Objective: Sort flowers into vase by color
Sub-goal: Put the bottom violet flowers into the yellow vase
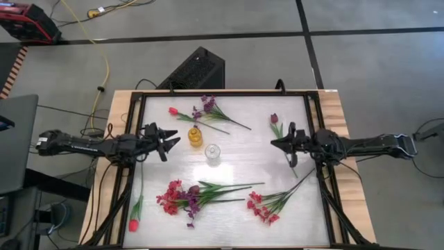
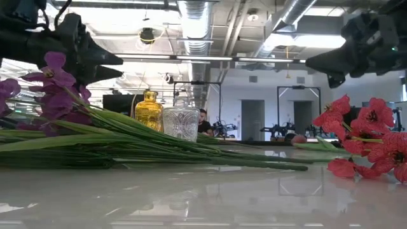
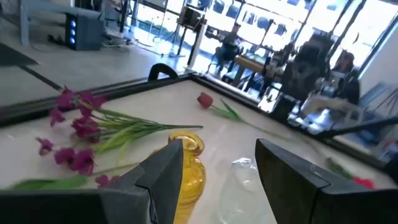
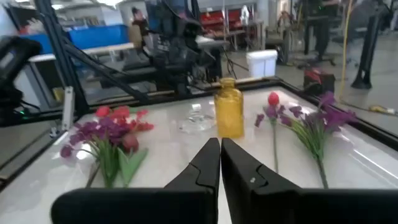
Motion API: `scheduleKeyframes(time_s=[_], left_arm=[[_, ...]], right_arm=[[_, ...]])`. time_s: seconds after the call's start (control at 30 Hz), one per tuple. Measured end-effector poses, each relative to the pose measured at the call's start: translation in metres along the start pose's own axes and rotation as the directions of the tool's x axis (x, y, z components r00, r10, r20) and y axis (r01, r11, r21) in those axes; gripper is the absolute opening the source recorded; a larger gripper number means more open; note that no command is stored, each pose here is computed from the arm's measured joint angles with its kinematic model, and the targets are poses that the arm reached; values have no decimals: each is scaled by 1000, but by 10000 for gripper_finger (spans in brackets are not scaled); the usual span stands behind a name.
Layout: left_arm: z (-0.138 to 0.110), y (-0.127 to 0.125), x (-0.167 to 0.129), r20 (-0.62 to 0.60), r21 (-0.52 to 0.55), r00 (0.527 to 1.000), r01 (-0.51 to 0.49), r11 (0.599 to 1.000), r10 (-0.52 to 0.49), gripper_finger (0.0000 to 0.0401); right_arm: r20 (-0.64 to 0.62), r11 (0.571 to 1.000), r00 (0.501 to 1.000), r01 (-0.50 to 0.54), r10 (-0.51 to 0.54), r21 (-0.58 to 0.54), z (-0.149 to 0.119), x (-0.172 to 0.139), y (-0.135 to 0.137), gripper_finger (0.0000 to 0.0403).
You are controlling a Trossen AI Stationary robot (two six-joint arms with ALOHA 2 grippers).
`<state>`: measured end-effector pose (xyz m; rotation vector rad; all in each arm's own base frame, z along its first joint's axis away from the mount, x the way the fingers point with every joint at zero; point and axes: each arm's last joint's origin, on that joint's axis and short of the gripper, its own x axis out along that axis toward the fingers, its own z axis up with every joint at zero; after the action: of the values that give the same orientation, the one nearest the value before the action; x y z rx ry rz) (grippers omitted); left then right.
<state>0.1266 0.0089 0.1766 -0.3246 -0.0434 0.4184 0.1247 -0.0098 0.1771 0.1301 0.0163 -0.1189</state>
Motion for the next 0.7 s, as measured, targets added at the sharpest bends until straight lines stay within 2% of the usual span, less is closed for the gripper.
scheduleKeyframes(time_s=[0.17, 0.27, 0.37, 0.5, 0.7], left_arm=[[11, -10, 13, -49, 126, 999, -15, 992, 21, 190], [21, -18, 22, -87, 224, 995, -17, 974, 37, 190], [33, -25, 28, -126, 280, 990, -23, 960, 61, 190], [42, -30, 31, -155, 321, 986, -11, 947, 64, 190], [41, -31, 32, -161, 343, 985, 1, 939, 58, 190]], right_arm=[[-83, 999, 997, -6, 3, -31, 20, 18, 6, 43], [-156, 996, 988, -30, 17, -84, 32, 35, 12, 44], [-214, 994, 976, -61, 40, -92, 46, 54, 22, 50], [-357, 990, 933, -88, 43, -111, 56, 83, 35, 76], [-509, 939, 860, -204, 37, -277, 56, 129, 63, 140]])
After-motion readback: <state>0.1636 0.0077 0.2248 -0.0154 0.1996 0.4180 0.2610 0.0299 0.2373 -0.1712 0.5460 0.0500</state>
